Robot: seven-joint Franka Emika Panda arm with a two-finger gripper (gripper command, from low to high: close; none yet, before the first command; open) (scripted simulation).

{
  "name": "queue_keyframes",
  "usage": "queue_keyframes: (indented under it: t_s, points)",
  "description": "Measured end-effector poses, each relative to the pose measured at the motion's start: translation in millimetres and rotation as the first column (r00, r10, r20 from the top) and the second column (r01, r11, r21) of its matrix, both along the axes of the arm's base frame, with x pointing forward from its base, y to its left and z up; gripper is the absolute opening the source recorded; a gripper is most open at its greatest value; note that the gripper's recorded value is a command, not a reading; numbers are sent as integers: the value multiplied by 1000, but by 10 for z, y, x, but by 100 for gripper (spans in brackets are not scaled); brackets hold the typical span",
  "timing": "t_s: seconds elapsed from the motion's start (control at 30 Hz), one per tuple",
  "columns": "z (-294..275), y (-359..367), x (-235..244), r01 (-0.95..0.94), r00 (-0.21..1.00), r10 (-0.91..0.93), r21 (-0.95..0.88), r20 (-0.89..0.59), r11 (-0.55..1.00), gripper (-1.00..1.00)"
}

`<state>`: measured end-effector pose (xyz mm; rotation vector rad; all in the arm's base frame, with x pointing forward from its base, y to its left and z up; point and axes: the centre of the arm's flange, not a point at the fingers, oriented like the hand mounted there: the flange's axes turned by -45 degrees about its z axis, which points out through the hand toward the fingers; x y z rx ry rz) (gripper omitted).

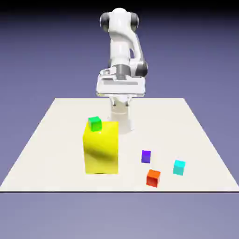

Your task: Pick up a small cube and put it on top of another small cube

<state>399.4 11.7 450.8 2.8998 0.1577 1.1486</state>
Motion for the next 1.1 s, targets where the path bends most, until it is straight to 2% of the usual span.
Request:
queue_keyframes:
  t_s: [0.17,0.33,0.5,0.7,0.83,0.9,1.03,1.07,1.1]
  points:
    - [-363,318,382,-189,968,170,-90,-182,978,0]
    - [-810,668,693,-391,875,318,-144,-365,909,0]
    - [-1333,1056,911,-590,723,432,-155,-540,793,0]
    - [-2040,1473,1053,-785,484,496,-108,-721,610,0]
    - [-2547,1743,1062,-883,300,494,-42,-816,467,0]
    - [-2559,1749,1061,-885,295,493,-40,-818,464,0]
    - [-3219,1658,1026,-885,295,493,-40,-818,464,0]
    - [-3248,1653,1022,-885,295,493,-40,-818,464,-100]
    - [-3248,1653,1022,-885,295,493,-40,-818,464,-100]
